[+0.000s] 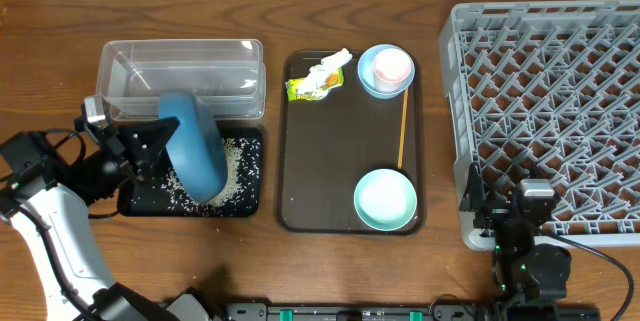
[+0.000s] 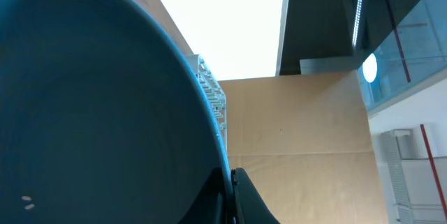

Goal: Sort waste into correct bins and load items into the dishwasher rack
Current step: 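Tilt the blue bowl with the left gripper to pour rice onto the black tray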

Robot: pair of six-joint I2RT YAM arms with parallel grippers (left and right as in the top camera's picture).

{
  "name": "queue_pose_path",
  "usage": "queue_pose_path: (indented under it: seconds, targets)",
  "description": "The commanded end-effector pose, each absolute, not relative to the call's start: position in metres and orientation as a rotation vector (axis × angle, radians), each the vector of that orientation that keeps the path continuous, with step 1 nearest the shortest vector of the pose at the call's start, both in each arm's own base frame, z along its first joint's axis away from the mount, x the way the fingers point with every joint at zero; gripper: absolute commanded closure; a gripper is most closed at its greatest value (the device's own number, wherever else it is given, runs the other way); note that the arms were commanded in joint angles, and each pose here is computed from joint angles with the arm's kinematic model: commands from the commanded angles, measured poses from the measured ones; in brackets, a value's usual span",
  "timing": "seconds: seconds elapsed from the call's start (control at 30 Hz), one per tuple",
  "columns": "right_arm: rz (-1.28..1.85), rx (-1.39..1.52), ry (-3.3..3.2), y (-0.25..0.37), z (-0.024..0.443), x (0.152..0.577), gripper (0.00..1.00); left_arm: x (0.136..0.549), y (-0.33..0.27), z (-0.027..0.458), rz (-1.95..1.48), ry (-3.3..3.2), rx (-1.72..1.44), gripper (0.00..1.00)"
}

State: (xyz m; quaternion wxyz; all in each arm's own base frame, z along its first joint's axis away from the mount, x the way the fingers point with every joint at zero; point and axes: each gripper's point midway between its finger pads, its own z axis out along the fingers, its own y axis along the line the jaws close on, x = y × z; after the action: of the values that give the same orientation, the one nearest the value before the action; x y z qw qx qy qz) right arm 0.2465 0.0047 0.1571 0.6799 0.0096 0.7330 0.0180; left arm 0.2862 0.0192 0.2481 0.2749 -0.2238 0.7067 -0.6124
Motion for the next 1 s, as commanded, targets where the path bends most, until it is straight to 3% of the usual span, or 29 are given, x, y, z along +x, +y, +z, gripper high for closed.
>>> queue_pose_path:
  seconds: [0.0, 0.3, 0.4, 0.87, 0.97]
  targets:
    - [0.048, 0.024, 1.649, 0.006, 0.156, 0.246, 0.01, 0.288, 0.022, 0.255, -1.638, 1.852, -0.509, 0.94]
    - [0.047, 0.024, 1.649, 0.006, 0.156, 0.246, 0.01, 0.289, 0.023, 0.256, -1.716, 1.852, -0.636, 0.94]
    - [0.047, 0.024, 1.649, 0.006, 0.156, 0.246, 0.01, 0.292, 0.026, 0.254, -1.633, 1.861, -0.536, 0.94]
    - [0.048, 0.024, 1.649, 0.006, 0.156, 0.246, 0.01, 0.276, 0.011, 0.259, -1.718, 1.857, -0.628, 0.94]
    - [0.047, 0.024, 1.649, 0.006, 0.156, 0.246, 0.01, 0.276, 0.011, 0.264, -1.624, 1.859, -0.501, 0.94]
